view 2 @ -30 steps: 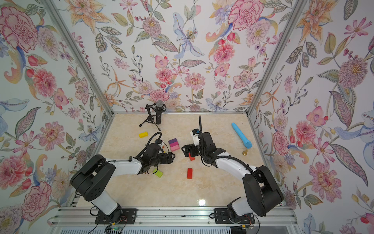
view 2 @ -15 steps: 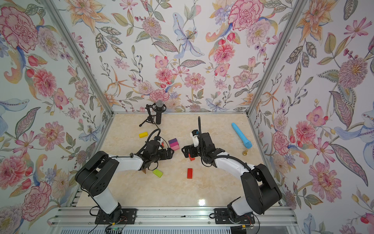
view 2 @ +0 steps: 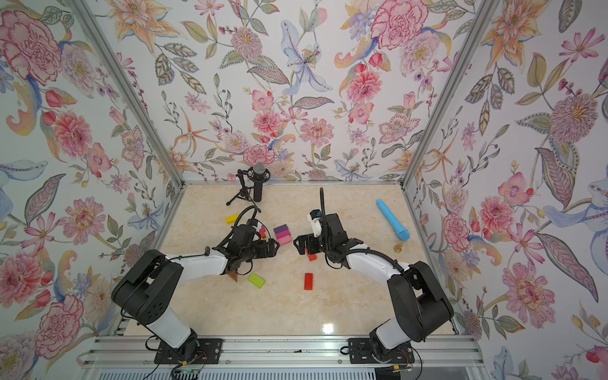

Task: Assemble a piece of candy with building blocks
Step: Assemble the building block at the center of the board, then assemble the building blocks at the center of the board.

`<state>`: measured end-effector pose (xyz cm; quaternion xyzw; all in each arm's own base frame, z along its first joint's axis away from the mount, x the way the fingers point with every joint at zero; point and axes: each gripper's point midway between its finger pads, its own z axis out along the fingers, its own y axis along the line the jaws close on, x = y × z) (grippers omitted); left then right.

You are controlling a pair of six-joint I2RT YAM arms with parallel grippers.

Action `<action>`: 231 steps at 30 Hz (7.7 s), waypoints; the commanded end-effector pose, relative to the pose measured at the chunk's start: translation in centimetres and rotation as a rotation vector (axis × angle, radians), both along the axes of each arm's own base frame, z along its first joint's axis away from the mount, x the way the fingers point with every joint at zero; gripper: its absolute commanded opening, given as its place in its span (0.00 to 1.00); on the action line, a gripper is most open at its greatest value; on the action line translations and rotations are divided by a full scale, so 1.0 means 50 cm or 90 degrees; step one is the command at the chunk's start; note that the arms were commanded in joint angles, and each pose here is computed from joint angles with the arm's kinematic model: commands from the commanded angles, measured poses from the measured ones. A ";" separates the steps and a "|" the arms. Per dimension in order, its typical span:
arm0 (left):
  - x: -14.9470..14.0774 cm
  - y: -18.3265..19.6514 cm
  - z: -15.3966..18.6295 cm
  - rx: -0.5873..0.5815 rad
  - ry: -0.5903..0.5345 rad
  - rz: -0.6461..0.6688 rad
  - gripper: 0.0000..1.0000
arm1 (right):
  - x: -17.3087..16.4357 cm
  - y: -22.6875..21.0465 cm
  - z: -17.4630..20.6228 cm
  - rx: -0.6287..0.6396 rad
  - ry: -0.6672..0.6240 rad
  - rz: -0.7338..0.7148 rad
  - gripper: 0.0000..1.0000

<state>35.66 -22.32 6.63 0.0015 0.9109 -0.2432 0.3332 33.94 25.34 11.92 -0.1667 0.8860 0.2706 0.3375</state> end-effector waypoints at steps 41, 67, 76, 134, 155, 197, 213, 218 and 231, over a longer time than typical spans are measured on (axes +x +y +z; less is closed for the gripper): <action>0.278 0.076 -0.017 0.178 0.007 -0.009 0.99 | 0.040 0.001 0.001 0.070 0.002 0.008 1.00; 0.254 -0.018 -0.083 0.152 0.050 -0.143 0.99 | 0.047 -0.039 -0.028 0.056 0.019 -0.024 1.00; 0.217 -0.030 -0.094 0.138 0.063 -0.174 0.98 | 0.051 -0.046 -0.031 0.054 0.019 -0.031 1.00; 0.149 0.098 0.015 -0.041 -0.097 0.147 0.99 | 0.060 -0.030 0.000 0.051 0.016 0.005 1.00; 0.073 0.148 -0.112 -0.248 -0.072 0.370 0.99 | 0.049 -0.018 0.024 0.073 0.013 0.033 1.00; 0.089 0.093 -0.154 -0.218 -0.025 0.456 0.99 | 0.051 -0.044 0.038 0.126 0.014 0.015 1.00; 0.100 0.056 -0.158 -0.232 -0.020 0.432 0.99 | 0.057 -0.043 0.023 0.126 0.024 0.013 1.00; 0.102 0.049 -0.156 -0.236 -0.018 0.426 0.99 | 0.058 -0.043 0.020 0.125 0.026 0.012 1.00; 0.111 0.068 -0.091 -0.176 -0.036 0.349 0.99 | 0.030 -0.028 0.019 0.104 0.044 0.039 1.00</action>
